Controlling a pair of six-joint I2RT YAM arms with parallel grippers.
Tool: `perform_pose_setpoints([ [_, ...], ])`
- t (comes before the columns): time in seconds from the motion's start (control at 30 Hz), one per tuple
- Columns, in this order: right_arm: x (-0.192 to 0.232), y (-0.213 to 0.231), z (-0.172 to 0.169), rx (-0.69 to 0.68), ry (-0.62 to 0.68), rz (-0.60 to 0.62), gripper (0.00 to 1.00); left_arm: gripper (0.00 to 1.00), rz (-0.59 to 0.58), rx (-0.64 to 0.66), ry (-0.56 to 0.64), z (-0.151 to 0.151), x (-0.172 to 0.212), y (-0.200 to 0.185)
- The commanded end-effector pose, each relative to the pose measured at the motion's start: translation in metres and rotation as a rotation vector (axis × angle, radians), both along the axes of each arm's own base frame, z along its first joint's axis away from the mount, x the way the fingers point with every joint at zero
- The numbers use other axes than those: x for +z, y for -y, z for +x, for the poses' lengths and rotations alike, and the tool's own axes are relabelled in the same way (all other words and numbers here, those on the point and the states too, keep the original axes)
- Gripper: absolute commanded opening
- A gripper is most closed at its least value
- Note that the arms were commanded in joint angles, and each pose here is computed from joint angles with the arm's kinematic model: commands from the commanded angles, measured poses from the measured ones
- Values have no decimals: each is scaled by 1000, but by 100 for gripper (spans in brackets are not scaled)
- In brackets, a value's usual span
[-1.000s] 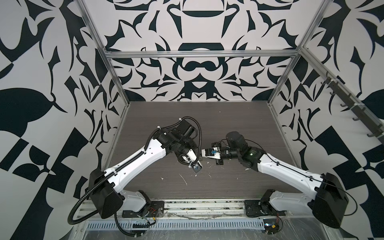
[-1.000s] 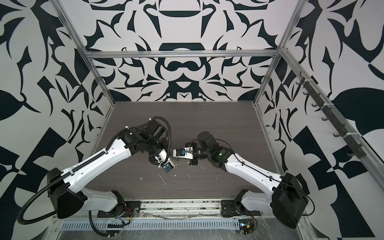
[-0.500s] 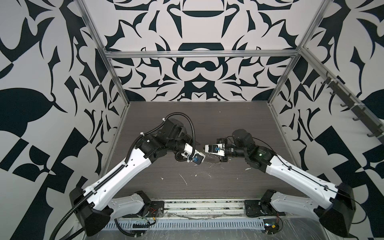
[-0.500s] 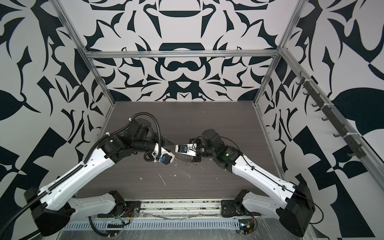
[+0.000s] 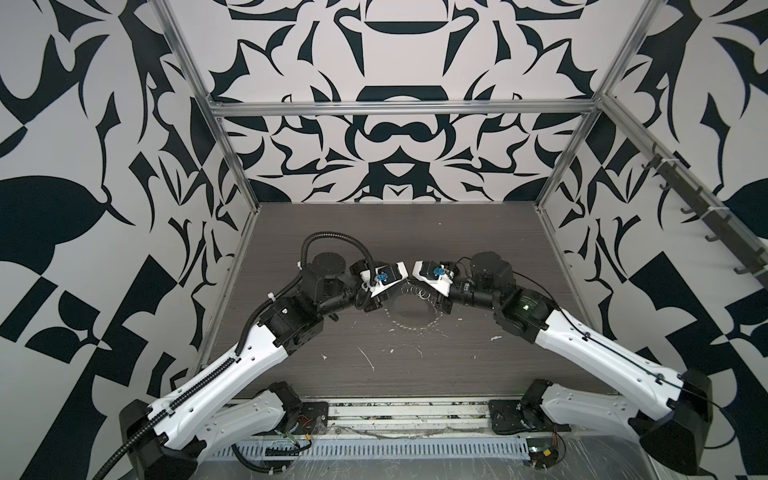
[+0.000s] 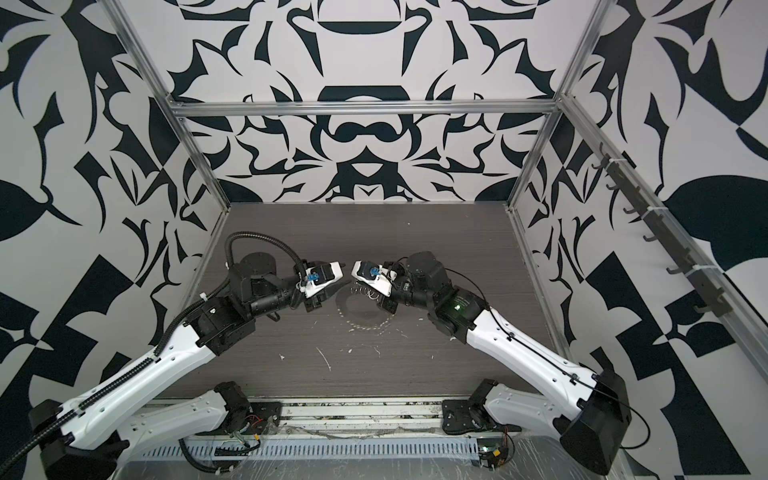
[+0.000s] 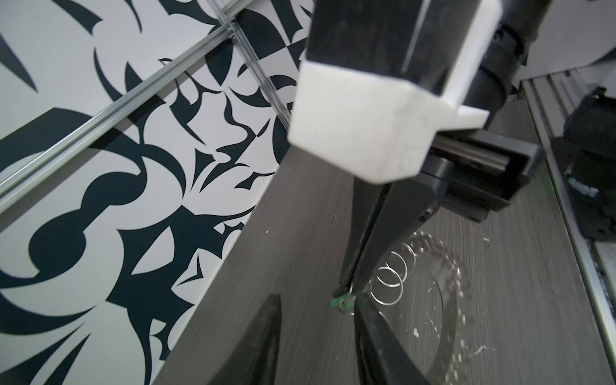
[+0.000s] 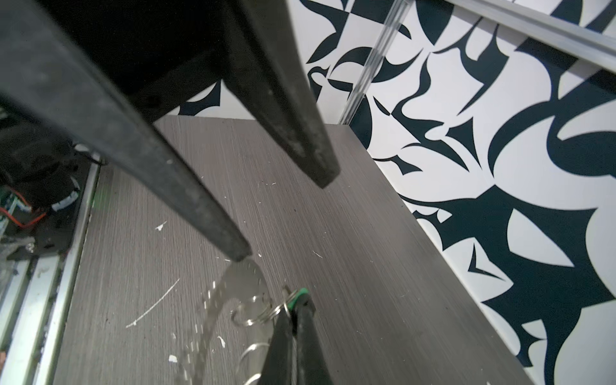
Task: Remove the keys from the keyring
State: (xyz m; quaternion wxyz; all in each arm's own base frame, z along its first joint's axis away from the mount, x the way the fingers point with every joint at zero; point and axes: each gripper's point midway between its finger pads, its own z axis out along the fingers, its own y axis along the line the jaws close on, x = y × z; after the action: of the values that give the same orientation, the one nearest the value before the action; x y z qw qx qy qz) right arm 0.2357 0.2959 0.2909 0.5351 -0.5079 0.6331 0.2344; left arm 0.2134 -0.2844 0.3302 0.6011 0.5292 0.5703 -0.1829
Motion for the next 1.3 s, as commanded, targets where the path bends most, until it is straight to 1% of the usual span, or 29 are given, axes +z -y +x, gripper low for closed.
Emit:
perform_pose_setpoints([
  [0.0,52,4,8,-95,0,146,0,43,-116,125,-22,10,13,-8],
  [0.13,52,8,11,-142,-31,150,0,44,-133,154,-45,13,9,-5],
  [0.5,57,4,17,-158,-57,152,0,50,-47,230,-66,26,-10,22],
  [0.6,61,5,14,-151,-55,160,0,51,-31,303,-46,35,-11,19],
  [0.63,61,6,12,-149,-56,159,0,51,-36,348,-39,40,-9,14],
  [0.8,64,12,5,-144,-58,160,0,52,-68,512,8,56,12,-9],
  [0.97,68,14,3,-145,-51,152,0,54,-72,615,48,63,26,-30],
  [1.03,69,13,4,-142,-48,150,0,54,-47,553,45,55,25,-26],
  [1.07,70,13,5,-144,-48,146,0,54,-63,551,46,53,26,-28],
  [1.1,70,12,6,-143,-49,141,0,53,-71,517,39,48,26,-26],
  [1.17,69,10,7,-142,-50,139,0,51,-67,412,26,32,24,-20],
  [1.27,71,9,6,-133,-51,145,0,47,-100,287,12,11,27,-17],
])
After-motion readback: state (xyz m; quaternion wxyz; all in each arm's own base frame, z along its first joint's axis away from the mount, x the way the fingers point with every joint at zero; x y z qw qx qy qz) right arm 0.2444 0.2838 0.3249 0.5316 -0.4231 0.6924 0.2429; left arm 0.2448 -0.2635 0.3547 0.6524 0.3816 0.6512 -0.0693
